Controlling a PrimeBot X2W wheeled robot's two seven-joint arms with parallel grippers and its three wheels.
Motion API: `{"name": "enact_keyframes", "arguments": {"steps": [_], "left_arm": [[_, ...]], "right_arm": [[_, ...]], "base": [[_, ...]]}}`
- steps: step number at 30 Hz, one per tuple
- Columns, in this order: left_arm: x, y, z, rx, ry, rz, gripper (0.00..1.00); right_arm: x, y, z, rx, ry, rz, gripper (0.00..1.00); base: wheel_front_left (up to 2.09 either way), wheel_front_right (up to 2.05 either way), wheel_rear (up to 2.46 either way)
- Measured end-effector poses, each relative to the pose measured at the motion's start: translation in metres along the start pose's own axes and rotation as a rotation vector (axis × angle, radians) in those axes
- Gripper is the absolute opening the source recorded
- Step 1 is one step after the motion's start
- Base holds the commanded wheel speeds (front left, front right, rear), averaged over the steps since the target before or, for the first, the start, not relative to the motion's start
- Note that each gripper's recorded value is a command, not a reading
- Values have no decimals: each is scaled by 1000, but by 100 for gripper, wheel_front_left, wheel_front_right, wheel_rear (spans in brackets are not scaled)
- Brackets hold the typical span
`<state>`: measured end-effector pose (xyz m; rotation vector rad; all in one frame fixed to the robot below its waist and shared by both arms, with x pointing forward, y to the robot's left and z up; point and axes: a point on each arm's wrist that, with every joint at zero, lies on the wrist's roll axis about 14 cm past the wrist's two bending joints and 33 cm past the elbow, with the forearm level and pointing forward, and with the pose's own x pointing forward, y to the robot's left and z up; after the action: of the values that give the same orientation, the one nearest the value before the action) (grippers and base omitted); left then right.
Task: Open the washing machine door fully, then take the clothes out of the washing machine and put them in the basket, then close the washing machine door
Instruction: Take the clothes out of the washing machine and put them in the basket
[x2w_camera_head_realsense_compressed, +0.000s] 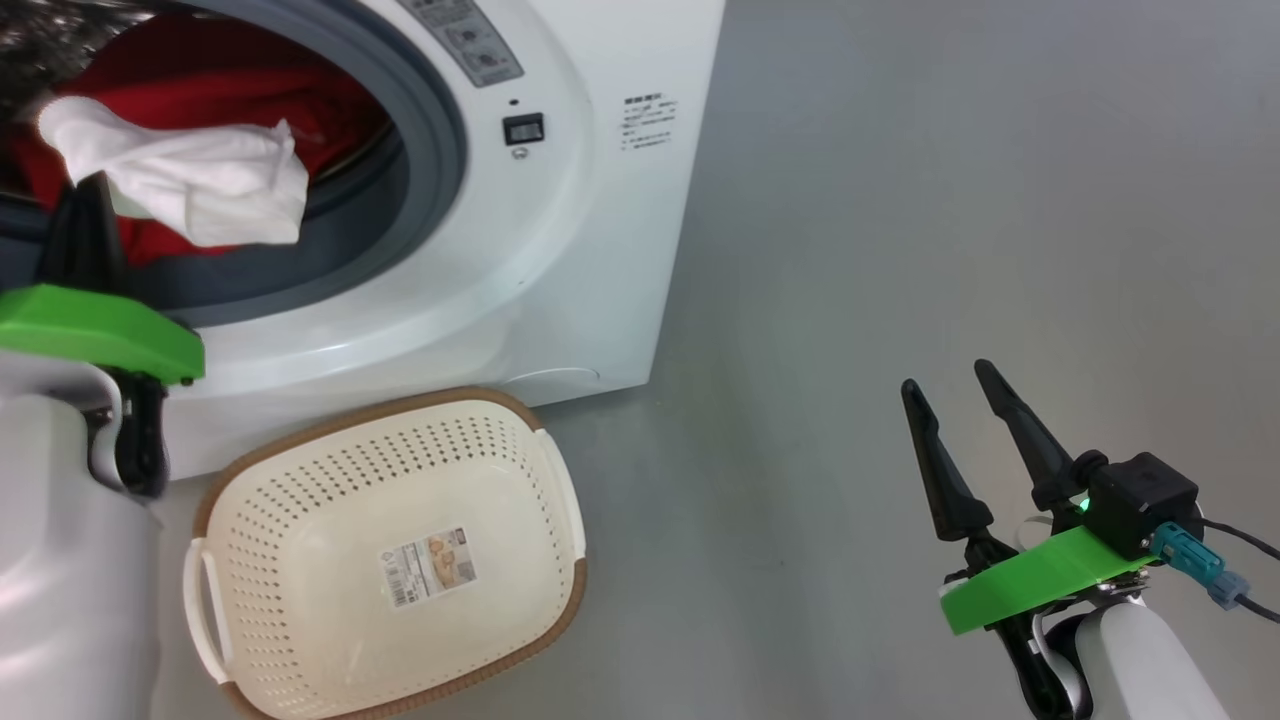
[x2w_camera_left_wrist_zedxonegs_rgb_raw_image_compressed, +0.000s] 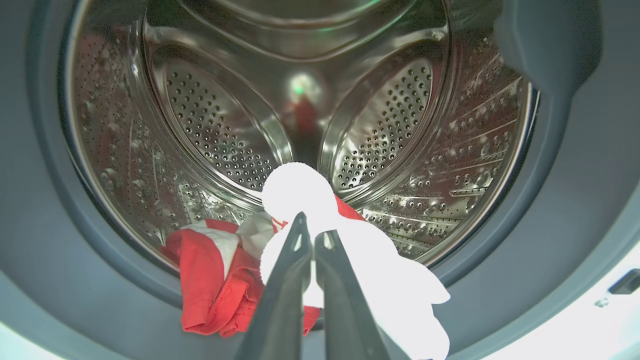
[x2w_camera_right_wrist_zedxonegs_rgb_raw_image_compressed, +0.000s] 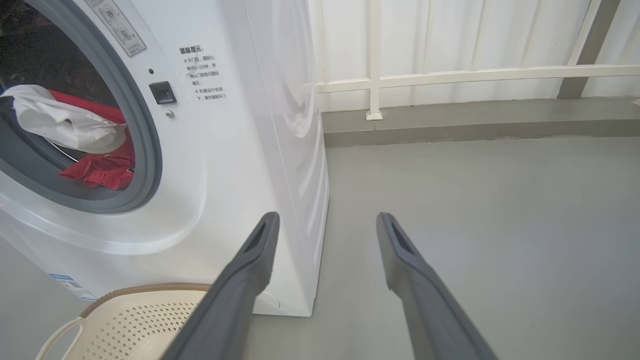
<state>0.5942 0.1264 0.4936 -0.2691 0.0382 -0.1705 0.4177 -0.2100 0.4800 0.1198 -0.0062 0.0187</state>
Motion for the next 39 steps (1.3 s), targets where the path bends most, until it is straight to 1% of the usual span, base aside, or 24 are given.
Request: {"name": "enact_keyframes", "arguments": {"steps": [7, 8, 13, 18, 25, 29, 35, 39], "left_arm": [[-30, 8, 32, -4, -134, 18, 0], [-39, 10, 41, -3, -171, 23, 0], [-62, 3, 64, 48, -265, 1, 0], [-88, 0, 78, 40, -344, 9, 0], [-120, -16, 124, 60, -510, -15, 0], [-137, -30, 151, 103, -607, -46, 0], [-152, -45, 164, 102, -663, -75, 0], [-151, -49, 155, 90, -638, -86, 0]], "right_arm": [[4, 8, 6, 9, -22, 23, 100], [5, 11, 8, 11, -26, 31, 100], [8, 16, 8, 15, -31, 45, 100], [10, 18, 9, 17, -33, 51, 100], [14, 20, 7, 18, -31, 59, 100], [16, 22, 5, 20, -27, 66, 100], [17, 24, 0, 22, -17, 71, 100], [17, 24, -1, 22, -13, 72, 100]], "base": [[0, 0, 0], [0, 0, 0], [0, 0, 0], [0, 0, 0], [0, 0, 0], [0, 0, 0], [0, 0, 0], [0, 0, 0]]}}
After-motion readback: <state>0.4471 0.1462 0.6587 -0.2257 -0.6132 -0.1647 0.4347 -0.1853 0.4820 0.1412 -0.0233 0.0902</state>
